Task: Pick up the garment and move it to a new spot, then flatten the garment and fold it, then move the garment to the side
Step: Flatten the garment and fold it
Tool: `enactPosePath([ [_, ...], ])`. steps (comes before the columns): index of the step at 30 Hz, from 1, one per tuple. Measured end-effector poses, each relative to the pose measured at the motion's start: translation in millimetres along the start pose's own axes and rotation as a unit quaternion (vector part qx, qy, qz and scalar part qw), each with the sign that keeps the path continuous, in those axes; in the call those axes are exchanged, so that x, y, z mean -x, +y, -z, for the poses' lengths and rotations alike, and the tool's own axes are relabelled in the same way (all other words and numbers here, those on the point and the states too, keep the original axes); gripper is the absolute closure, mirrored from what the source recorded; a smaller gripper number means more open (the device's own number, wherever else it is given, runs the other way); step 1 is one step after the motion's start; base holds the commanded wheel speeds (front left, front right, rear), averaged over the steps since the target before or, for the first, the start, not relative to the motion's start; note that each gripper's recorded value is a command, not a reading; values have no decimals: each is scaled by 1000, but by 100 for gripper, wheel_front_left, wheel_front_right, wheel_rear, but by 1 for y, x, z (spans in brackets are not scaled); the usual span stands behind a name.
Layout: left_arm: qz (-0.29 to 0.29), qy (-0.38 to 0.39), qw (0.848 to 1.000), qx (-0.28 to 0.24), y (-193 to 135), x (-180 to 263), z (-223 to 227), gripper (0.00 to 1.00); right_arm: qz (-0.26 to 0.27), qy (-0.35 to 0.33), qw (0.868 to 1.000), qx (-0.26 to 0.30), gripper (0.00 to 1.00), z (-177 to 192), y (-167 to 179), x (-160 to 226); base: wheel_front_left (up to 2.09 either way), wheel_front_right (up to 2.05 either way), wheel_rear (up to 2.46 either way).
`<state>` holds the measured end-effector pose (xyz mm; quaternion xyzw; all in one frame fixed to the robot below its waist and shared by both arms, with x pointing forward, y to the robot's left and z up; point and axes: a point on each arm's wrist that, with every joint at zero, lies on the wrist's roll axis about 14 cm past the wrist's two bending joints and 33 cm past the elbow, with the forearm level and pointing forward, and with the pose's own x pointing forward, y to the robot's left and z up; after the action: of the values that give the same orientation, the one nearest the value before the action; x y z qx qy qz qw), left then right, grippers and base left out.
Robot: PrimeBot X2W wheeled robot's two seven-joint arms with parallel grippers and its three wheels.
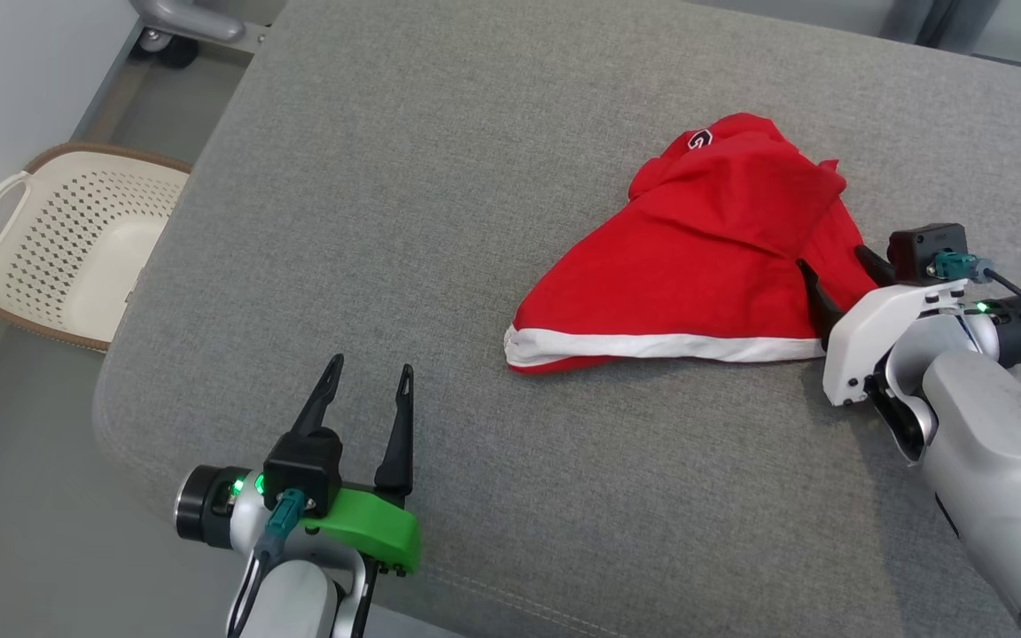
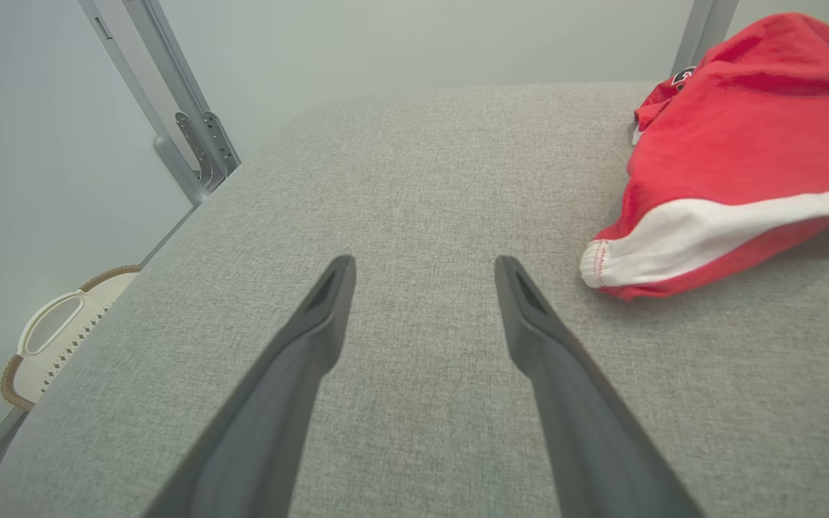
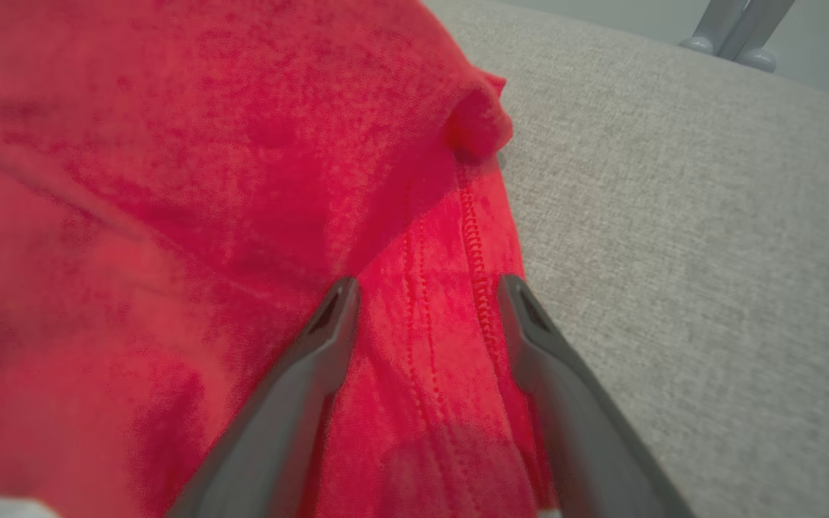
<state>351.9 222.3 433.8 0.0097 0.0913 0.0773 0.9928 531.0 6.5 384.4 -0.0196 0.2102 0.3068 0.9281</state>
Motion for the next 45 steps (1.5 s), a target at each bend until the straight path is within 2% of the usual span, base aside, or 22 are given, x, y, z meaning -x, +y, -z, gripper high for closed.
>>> enactPosePath([
  [1,0,0,1000,1,0,0,0,0,-2,2,1000,0,56,0,1,-3,0,0,0],
  [2,0,0,1000,1,0,-1,-1,0,-3,2,1000,-6,85,0,2,-5,0,0,0],
  [3,0,-2,1000,0,0,-2,-2,0,-4,0,1000,-8,100,0,2,-7,0,0,0],
  [12,15,-11,1000,3,-10,-8,-7,0,34,-44,998,-39,100,-8,-24,3,0,0,0],
  [19,49,-20,999,9,-30,-17,-12,0,79,-56,994,-54,100,-7,-58,29,0,0,0],
  [26,85,-23,996,12,-51,-20,-13,0,122,-50,989,-72,100,9,-84,67,0,0,0],
  [32,118,-30,992,15,-72,-23,-18,0,156,-67,984,-55,100,-6,-115,94,0,0,0],
  [37,139,-31,990,13,-85,-27,-19,0,164,-77,983,-23,100,-35,-132,85,0,0,0],
  [41,137,-23,990,14,-83,-24,-14,0,177,-46,983,-17,100,-27,-141,75,0,0,0],
  [42,133,-21,991,15,-81,-23,-13,0,178,-35,983,-16,69,-21,-142,72,0,0,0],
  [43,129,-19,991,15,-78,-21,-12,0,183,-28,982,-24,0,-17,-143,70,0,0,0],
  [45,118,-19,993,16,-73,-19,-12,0,187,-23,982,-29,0,-12,-143,65,0,0,0],
])
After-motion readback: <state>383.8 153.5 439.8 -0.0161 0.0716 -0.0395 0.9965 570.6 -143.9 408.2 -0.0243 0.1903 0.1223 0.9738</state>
